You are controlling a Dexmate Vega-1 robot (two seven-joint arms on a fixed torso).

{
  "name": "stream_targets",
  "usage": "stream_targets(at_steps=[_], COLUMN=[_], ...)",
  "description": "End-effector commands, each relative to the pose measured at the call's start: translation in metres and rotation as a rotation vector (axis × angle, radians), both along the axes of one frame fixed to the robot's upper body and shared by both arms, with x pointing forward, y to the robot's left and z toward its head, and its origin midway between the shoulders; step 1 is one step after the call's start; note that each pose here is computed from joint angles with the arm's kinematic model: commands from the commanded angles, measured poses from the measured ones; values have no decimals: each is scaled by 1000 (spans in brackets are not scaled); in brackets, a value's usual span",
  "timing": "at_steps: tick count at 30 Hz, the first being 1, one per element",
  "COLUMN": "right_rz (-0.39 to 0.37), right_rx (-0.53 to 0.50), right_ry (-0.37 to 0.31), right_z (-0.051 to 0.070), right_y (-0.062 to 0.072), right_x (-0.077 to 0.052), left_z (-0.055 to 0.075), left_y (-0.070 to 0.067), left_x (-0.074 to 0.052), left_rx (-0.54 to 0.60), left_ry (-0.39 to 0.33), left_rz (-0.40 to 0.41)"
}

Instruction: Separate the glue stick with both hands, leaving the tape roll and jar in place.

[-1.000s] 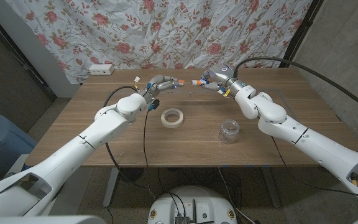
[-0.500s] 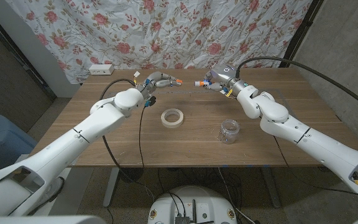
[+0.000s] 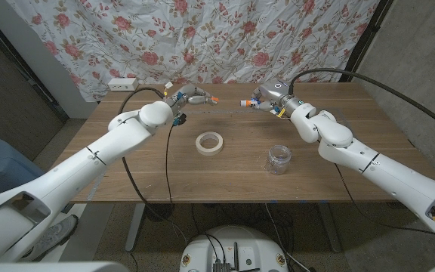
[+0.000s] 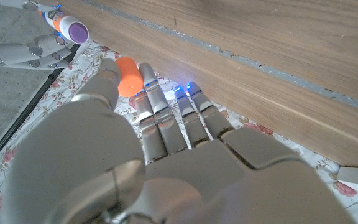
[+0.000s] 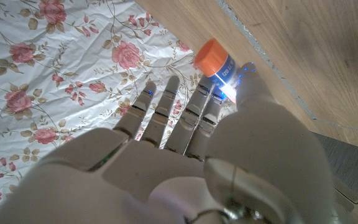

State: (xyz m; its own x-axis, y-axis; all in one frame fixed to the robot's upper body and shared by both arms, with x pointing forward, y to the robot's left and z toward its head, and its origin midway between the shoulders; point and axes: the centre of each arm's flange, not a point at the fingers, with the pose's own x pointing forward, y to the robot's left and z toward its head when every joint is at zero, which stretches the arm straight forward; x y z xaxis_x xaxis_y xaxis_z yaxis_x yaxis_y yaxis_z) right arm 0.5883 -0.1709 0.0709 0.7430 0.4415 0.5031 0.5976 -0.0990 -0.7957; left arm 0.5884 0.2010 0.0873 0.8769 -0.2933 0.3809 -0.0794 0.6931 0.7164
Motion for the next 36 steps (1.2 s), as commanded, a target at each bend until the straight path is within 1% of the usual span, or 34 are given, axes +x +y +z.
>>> stream_targets(at_steps=[1, 6, 12, 20, 26, 36], right_rz=[-19, -28, -38, -49, -65, -71], right_rx=[-20, -26, -27, -19, -21, -26], right_ry=[42, 61, 83, 96, 111, 153], right_z=[-2, -4, -6, -9, -15, -24], right_y=[-9, -12, -16, -21, -24, -31], right_x=[11, 16, 22, 27, 33, 42], left_z=[15, 21, 26, 31, 33, 28], left_y=[3, 2, 1, -2, -6, -7], left_x=[1, 1, 2, 4, 5, 4], left_rx=[111, 184, 252, 354, 429, 493], left_ry=[-19, -26, -39, -48, -36, -12], left_rz=[78, 130, 192, 249, 276, 333])
